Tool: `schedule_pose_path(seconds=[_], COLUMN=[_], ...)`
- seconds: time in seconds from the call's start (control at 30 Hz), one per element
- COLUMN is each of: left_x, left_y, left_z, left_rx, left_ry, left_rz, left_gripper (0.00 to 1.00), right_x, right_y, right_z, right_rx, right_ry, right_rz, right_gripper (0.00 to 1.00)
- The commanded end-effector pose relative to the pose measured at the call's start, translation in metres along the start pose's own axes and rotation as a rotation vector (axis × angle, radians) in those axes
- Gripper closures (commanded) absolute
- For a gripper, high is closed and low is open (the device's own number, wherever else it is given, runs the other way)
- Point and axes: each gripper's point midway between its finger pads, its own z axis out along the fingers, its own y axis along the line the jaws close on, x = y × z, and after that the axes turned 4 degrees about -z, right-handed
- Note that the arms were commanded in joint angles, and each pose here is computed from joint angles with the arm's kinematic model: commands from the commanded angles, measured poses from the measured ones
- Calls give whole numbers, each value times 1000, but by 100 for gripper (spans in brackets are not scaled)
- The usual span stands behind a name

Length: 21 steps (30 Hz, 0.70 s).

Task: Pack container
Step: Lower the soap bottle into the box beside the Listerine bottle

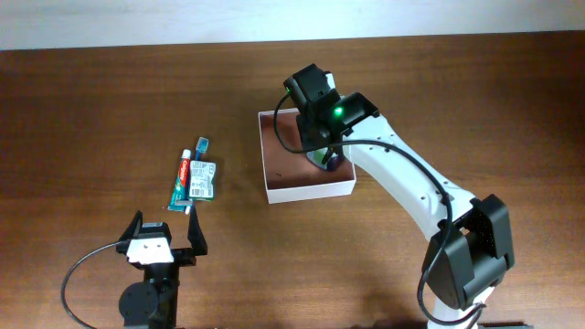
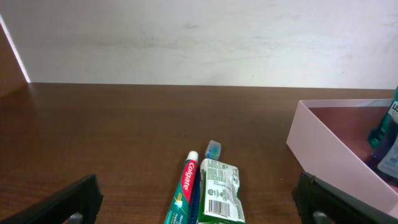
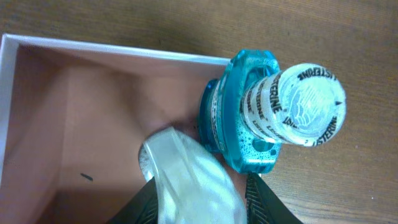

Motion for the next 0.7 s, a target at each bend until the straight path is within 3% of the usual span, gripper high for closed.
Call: schedule_pose_path(seconds=[0.0, 0.67], left_x=[1, 1], left_y=[-3, -3], left_z=[0, 0], left_rx=[19, 19], left_ry=[-2, -2], left_rz=[16, 16], left_gripper=[1, 1], right_x=[1, 12], right_y=[-5, -8], right_z=[-5, -5], right_rx=[27, 38], right_ry=[1, 45], right_rz=[4, -16], right_gripper=[64, 64])
